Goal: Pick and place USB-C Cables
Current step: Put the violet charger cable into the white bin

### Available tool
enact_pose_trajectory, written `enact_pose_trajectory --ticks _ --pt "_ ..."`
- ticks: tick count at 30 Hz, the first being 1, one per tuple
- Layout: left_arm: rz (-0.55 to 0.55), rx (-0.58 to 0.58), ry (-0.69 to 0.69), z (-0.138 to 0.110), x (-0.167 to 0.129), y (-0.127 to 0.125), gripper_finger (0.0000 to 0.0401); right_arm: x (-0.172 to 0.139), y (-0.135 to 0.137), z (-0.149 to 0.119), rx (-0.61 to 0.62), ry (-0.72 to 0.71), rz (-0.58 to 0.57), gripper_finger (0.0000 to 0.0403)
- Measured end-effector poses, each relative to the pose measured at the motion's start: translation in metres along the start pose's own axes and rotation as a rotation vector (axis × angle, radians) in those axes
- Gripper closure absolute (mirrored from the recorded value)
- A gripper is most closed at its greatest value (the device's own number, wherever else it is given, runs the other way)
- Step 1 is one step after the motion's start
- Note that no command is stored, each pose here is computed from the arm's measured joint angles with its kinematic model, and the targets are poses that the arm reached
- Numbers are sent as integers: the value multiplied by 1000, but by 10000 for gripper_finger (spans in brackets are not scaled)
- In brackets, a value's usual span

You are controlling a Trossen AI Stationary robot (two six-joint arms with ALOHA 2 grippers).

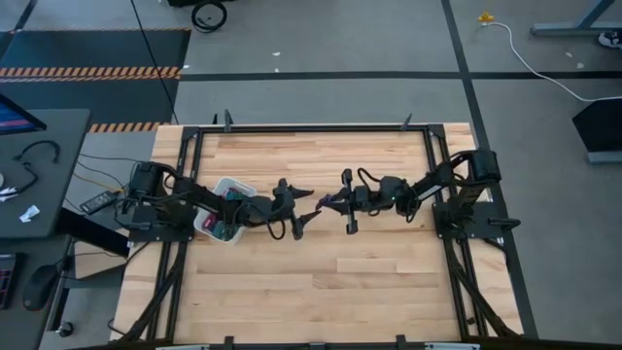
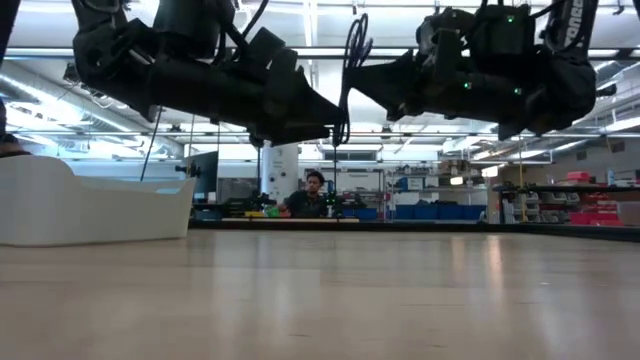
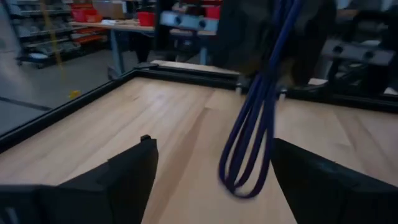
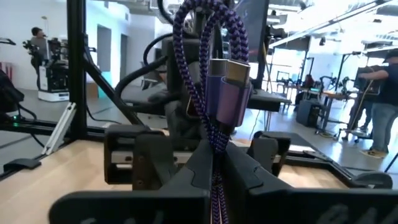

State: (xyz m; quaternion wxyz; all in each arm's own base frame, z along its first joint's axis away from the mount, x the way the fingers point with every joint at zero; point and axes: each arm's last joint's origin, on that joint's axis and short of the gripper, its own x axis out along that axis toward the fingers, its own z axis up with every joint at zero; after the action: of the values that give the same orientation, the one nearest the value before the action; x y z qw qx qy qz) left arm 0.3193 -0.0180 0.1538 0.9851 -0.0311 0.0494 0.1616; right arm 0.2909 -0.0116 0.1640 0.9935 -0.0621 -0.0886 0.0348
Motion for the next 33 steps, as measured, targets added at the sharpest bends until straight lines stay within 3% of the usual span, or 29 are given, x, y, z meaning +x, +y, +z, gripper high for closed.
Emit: enact_pose_trajectory --ticks 5,11,17,26,33 --pt "-61 -5 -4 6 7 3 98 9 0 -5 21 5 4 387" --pt "-74 85 22 16 18 -2 146 12 0 -6 28 4 22 387" --pt "-78 95 71 16 21 -6 225 10 0 -6 48 5 21 381" --pt "-71 111 77 13 12 -27 372 10 0 -7 93 20 63 339" --pt "71 109 147 21 -10 -39 375 7 -10 11 175 -36 151 282"
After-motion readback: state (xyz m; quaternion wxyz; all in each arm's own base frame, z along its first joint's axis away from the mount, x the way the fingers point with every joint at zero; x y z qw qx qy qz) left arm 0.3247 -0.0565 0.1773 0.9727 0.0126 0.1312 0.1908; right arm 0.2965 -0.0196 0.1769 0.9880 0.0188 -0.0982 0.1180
